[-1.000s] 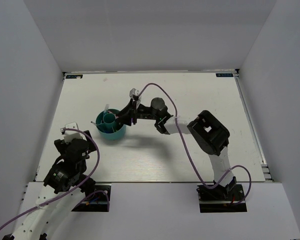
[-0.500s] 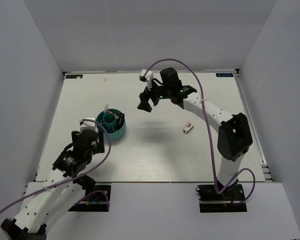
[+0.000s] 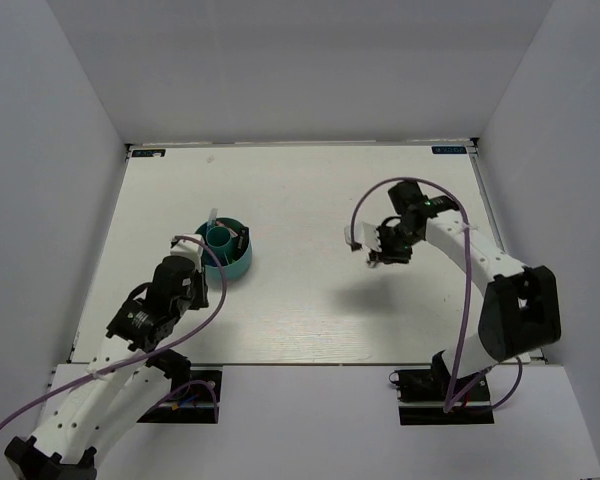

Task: Sort the stationery into containers
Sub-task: Pick up the stapler from the center of the board.

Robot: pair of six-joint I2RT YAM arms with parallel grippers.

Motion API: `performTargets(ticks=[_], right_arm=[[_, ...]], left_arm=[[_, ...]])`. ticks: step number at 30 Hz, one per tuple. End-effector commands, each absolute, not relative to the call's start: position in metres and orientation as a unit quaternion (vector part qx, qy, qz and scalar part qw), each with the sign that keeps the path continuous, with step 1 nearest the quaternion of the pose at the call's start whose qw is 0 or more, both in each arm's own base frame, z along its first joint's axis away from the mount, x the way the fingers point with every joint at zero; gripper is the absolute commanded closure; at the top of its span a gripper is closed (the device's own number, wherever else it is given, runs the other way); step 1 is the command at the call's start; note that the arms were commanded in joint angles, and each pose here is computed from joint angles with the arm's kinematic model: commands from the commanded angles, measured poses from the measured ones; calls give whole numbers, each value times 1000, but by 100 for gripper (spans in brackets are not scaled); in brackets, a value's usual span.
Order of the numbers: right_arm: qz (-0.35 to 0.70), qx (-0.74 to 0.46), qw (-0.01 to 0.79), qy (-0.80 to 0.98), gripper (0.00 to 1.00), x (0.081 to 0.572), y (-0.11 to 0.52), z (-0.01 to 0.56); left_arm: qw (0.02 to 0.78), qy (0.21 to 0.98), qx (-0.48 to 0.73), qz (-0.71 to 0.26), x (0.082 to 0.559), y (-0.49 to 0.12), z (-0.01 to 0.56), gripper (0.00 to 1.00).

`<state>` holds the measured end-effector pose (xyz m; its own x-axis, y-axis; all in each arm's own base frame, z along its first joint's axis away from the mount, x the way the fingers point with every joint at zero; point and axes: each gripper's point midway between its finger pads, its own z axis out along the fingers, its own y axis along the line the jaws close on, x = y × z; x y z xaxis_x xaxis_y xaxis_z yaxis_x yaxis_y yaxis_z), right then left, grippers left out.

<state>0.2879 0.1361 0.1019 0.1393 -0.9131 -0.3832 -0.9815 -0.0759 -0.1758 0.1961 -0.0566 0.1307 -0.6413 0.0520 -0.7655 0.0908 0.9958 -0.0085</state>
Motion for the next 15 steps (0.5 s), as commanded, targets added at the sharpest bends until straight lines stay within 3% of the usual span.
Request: performTargets(ticks=[1, 2, 3, 4, 15], right_arm=[[88, -857, 208, 464, 54, 273, 127, 88], [97, -865, 197, 451, 52, 270, 121, 86], [92, -871, 200, 438, 43, 282, 124, 95], [111, -879, 186, 425, 36, 282, 120, 89], [115, -886, 239, 380, 28, 323, 148, 84]], left_arm=[[428, 902, 36, -45, 197, -63, 133, 45], [428, 902, 34, -37, 197, -60, 133, 32], [426, 904, 32, -36, 197, -60, 132, 16], [418, 907, 30, -32, 195, -58, 130, 11], [414, 909, 31, -31, 195, -58, 129, 9]])
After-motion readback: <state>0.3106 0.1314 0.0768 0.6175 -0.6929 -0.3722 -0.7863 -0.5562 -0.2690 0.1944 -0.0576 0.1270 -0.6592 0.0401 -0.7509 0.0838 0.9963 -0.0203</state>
